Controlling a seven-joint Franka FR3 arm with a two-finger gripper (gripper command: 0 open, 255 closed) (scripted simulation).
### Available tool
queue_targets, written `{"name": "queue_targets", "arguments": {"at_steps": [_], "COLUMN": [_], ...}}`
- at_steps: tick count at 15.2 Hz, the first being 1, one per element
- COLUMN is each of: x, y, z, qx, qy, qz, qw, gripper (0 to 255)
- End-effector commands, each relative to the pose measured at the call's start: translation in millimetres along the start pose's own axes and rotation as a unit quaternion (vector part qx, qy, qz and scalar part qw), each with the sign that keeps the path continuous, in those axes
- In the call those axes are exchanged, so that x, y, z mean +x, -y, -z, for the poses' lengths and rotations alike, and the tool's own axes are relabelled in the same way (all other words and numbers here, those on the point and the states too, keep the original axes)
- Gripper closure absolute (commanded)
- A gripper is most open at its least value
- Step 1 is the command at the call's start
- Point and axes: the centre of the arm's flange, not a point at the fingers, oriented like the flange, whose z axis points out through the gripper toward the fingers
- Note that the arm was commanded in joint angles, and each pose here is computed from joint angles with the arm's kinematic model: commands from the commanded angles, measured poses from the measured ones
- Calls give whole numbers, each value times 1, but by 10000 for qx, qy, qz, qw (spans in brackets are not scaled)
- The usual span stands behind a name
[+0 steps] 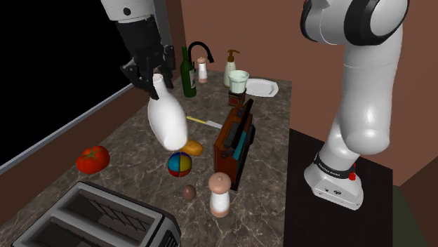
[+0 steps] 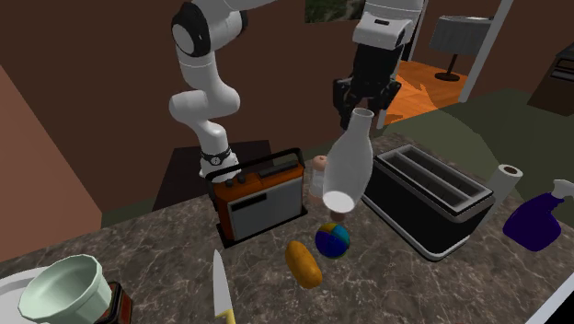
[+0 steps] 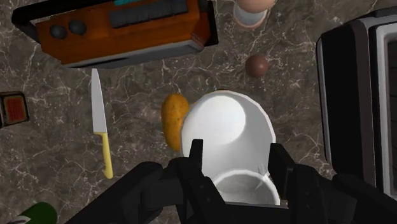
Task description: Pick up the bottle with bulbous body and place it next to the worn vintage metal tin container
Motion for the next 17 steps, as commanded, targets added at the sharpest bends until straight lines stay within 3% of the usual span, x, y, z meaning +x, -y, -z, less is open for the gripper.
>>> {"name": "queue_targets", "arguments": {"at_steps": [1, 17], "x": [-8, -59], "y": [-25, -227], "z": [3, 37], "qx": [-1, -1], "qy": [3, 3], "qz": [-2, -2], "qw": [10000, 10000], "gripper": [255, 255]}}
